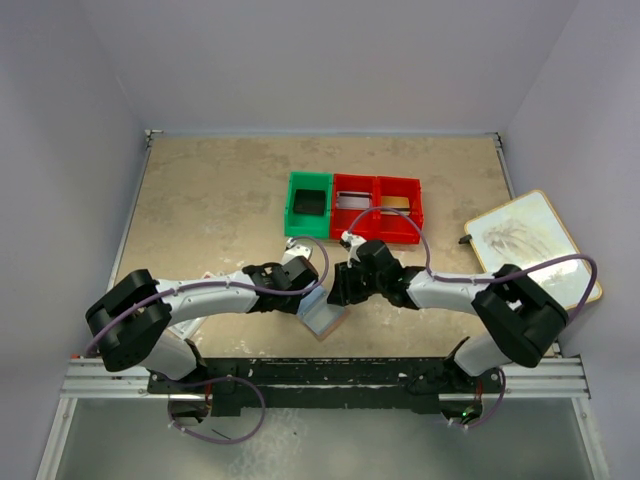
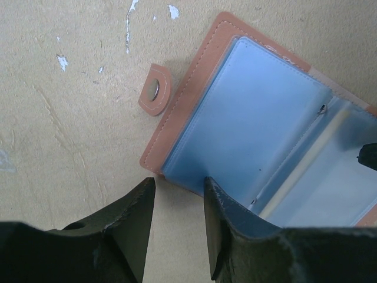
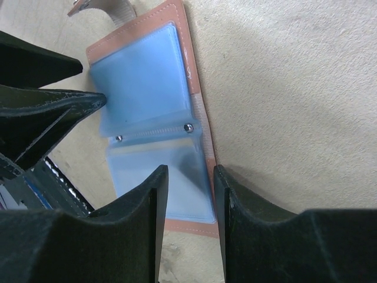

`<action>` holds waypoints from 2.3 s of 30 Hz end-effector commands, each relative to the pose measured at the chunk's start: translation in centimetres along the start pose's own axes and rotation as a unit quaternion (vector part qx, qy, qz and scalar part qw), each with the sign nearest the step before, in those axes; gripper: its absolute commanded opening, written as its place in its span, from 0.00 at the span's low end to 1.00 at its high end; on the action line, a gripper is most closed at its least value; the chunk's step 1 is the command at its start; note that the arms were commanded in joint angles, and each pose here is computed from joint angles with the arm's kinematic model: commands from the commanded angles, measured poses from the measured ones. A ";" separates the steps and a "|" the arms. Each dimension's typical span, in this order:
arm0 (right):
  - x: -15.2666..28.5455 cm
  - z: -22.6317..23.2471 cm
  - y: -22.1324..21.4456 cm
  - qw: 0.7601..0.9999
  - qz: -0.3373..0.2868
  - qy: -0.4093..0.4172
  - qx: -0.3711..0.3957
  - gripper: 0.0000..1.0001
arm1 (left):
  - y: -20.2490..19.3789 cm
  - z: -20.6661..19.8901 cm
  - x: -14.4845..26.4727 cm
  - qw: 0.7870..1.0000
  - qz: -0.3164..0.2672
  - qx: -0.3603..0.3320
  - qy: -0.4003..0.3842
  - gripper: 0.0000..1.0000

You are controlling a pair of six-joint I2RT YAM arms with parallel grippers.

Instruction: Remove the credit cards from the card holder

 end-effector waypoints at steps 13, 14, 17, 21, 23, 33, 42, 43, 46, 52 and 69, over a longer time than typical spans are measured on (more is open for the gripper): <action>0.7 2.7 3.0 0.997 -0.050 0.052 0.014 0.39 | 1.3 -0.9 0.5 1.000 -0.019 0.008 -0.007 0.36; 0.6 2.3 2.9 0.998 -0.047 0.039 0.010 0.39 | 1.2 -0.9 0.6 1.000 -0.019 0.007 -0.006 0.36; 0.1 1.2 2.2 0.999 -0.033 0.009 0.005 0.40 | 1.3 -0.8 0.6 1.000 -0.020 0.007 -0.006 0.36; -0.2 1.2 1.8 1.000 -0.025 0.015 0.006 0.40 | 1.2 -0.9 0.6 1.000 -0.019 0.007 -0.005 0.36; -0.3 1.3 1.7 0.999 -0.025 0.022 0.006 0.40 | 1.2 -0.9 0.6 1.000 -0.019 0.006 -0.006 0.36; 0.2 2.8 2.3 0.997 -0.037 0.063 0.013 0.38 | 1.3 -1.1 0.6 1.000 -0.019 0.005 -0.008 0.36; 0.6 4.4 2.7 0.992 -0.052 0.113 0.012 0.38 | 1.3 -1.3 0.7 1.000 -0.021 0.007 -0.010 0.36; 0.7 4.5 2.7 0.991 -0.054 0.119 0.009 0.38 | 1.3 -1.3 0.7 1.000 -0.020 0.006 -0.010 0.36; 0.8 4.9 2.9 0.989 -0.063 0.132 0.001 0.39 | 1.3 -1.3 0.7 1.000 -0.021 0.006 -0.011 0.36; 0.4 5.4 3.0 0.986 -0.069 0.152 -0.020 0.40 | 1.2 -1.2 0.8 1.000 -0.022 0.006 -0.009 0.35; -0.6 5.6 3.2 0.980 -0.079 0.173 -0.060 0.42 | 2.1 1.3 2.0 0.996 -0.068 0.031 0.044 0.35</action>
Point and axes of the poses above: each gripper's point midway between its finger pads, its own x axis back along the fingers, its own z axis along the line the jaws close on, y = z × x, the point moved 3 cm from there along x, back along the fingers, and after that the axes turned 4 degrees about x, right-handed, at the moved point
